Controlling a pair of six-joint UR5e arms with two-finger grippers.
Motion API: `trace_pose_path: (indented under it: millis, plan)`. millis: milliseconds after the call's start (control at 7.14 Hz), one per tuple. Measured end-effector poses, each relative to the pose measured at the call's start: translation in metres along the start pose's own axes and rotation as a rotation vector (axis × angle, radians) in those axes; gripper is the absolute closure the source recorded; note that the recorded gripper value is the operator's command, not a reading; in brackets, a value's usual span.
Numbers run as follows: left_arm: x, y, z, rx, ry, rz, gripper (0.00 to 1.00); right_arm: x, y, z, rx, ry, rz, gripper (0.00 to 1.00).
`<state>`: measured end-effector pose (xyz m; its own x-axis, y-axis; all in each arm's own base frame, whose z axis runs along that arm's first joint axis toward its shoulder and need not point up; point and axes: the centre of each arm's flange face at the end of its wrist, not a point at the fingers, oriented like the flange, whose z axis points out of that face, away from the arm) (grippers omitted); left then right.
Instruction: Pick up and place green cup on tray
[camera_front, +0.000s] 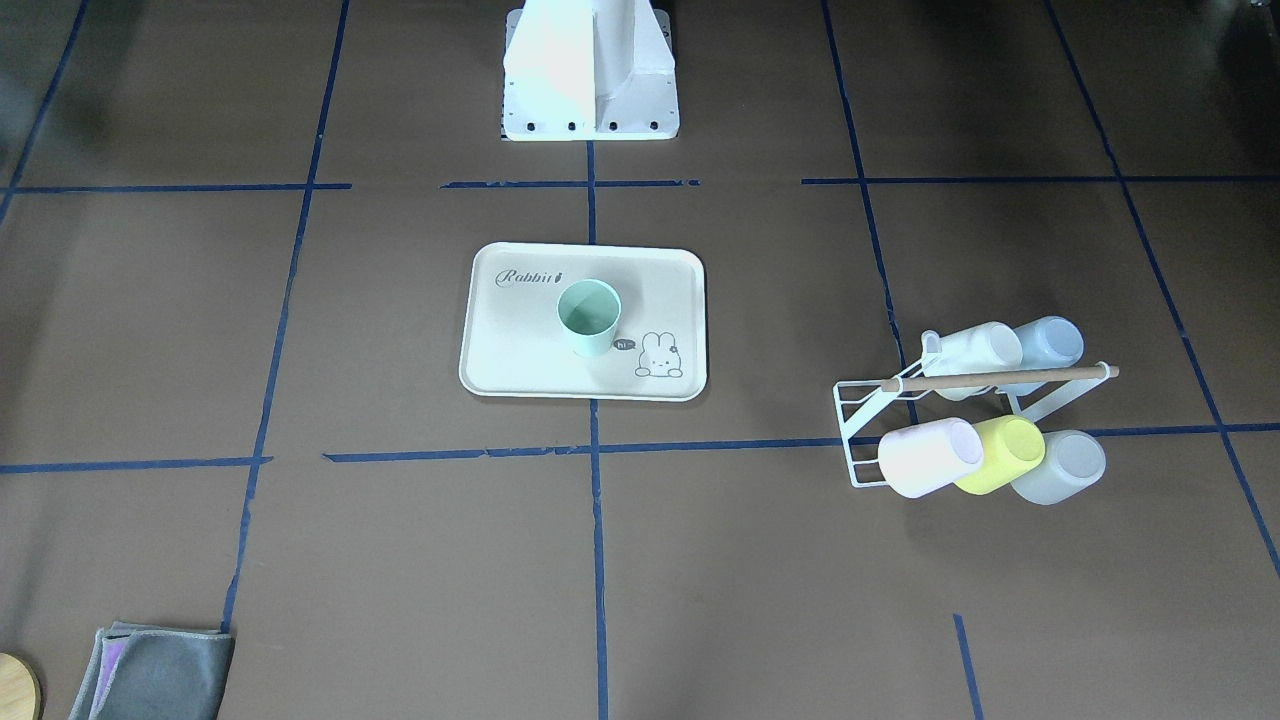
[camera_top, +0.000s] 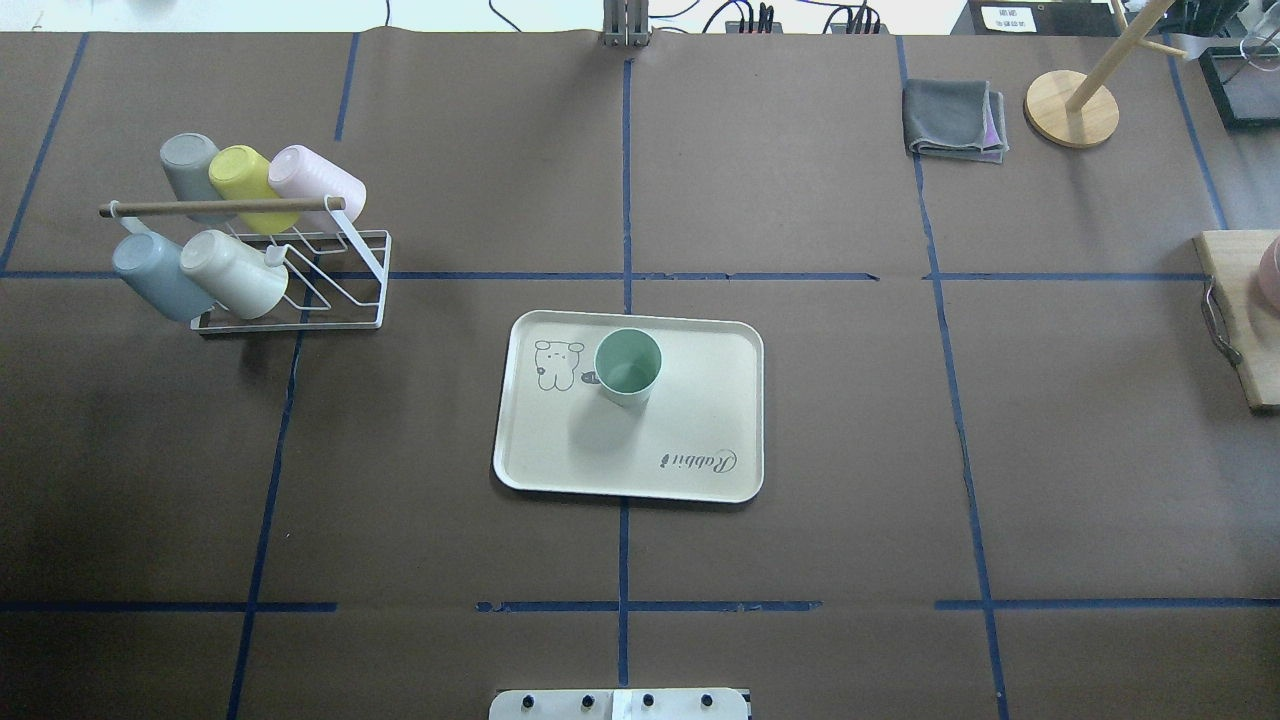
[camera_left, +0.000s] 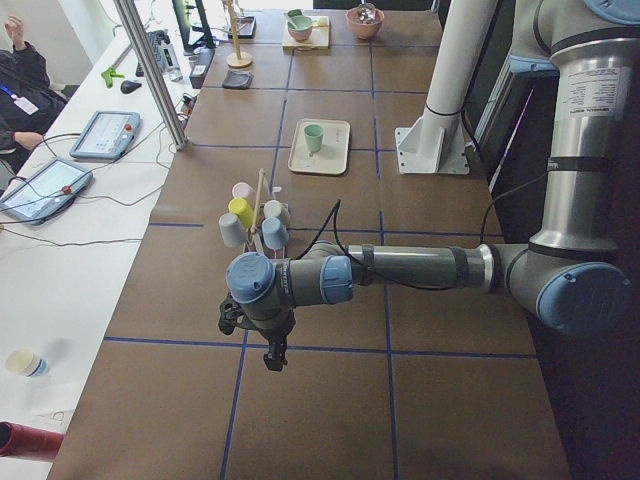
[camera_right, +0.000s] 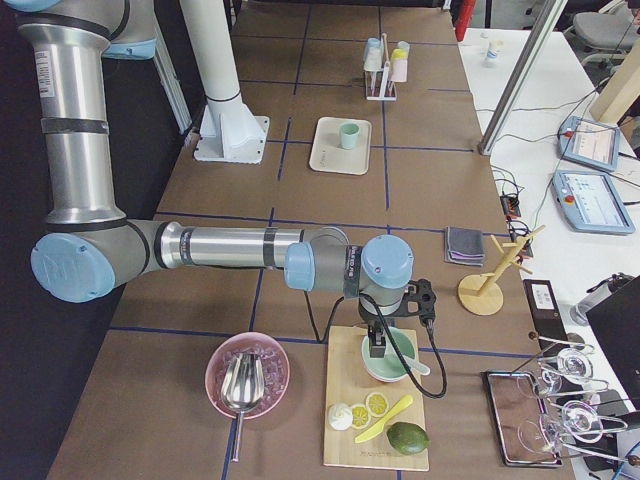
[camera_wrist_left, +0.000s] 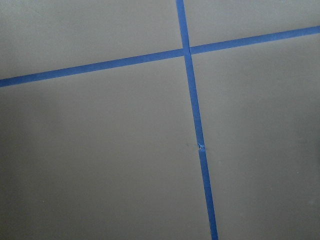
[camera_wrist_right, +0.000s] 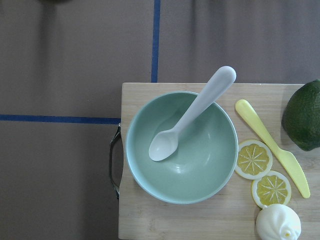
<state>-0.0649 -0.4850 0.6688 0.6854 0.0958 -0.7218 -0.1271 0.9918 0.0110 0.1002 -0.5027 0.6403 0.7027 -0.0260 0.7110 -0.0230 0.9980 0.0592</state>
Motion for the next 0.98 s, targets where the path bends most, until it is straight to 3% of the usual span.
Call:
trace_pose_path:
  millis: [981]
  plan:
    - [0.0003, -0.0016, -0.0012, 0.012, -0.003, -0.005, 0.00, 0.0004, 0.0003, 0.0002, -0.001, 0.001, 0.000, 0.00]
